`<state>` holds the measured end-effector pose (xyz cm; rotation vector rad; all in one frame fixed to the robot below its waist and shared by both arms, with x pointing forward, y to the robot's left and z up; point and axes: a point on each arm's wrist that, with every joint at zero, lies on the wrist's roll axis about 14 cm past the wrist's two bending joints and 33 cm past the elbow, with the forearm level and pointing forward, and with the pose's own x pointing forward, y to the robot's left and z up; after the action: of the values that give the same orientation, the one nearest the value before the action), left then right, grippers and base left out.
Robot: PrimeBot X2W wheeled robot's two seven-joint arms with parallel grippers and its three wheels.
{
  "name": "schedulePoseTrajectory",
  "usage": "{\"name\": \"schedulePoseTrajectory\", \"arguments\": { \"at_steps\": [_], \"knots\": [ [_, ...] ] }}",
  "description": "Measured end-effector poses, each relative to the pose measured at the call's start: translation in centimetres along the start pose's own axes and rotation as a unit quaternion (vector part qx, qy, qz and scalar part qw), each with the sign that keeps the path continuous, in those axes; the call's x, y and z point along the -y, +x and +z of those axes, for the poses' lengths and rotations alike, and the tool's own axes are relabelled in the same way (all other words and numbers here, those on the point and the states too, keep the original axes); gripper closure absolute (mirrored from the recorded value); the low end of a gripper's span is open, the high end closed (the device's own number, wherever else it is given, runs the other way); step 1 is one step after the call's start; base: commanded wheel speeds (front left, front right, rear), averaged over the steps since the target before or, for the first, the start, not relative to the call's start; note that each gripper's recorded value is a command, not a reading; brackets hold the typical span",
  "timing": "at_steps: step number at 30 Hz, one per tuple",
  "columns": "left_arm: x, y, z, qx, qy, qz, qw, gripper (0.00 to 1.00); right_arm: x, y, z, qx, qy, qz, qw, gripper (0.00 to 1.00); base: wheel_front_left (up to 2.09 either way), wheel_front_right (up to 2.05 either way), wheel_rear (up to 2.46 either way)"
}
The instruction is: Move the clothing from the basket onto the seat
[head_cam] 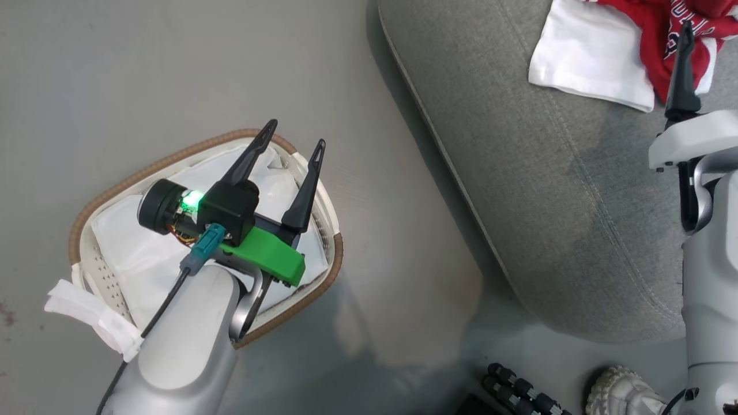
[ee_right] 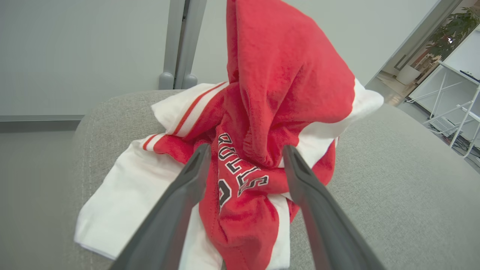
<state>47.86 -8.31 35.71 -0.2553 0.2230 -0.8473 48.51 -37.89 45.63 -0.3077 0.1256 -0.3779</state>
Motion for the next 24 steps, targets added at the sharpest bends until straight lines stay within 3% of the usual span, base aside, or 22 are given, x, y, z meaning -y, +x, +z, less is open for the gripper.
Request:
{"name": "schedulePoseTrajectory", "arguments": {
  "at_steps": [6,13,24],
  "knots": [
    [1.4,-1.4,2.3,0.011,0.001,0.015,1.000,0.00,-0.6,-2.3,4.0,0.053,0.041,0.016,0.998,0.00,0.00,0.00,0.00],
    [1.5,-3.9,4.7,0.025,0.013,0.053,0.998,0.00,-4.0,-4.5,7.1,0.090,0.078,0.071,0.990,0.00,0.00,0.00,0.00],
    [-3.2,-11.5,6.6,0.035,0.024,0.189,0.981,0.00,-12.4,-7.6,9.3,0.097,0.153,0.181,0.967,0.00,0.00,0.00,0.00]
  ]
}}
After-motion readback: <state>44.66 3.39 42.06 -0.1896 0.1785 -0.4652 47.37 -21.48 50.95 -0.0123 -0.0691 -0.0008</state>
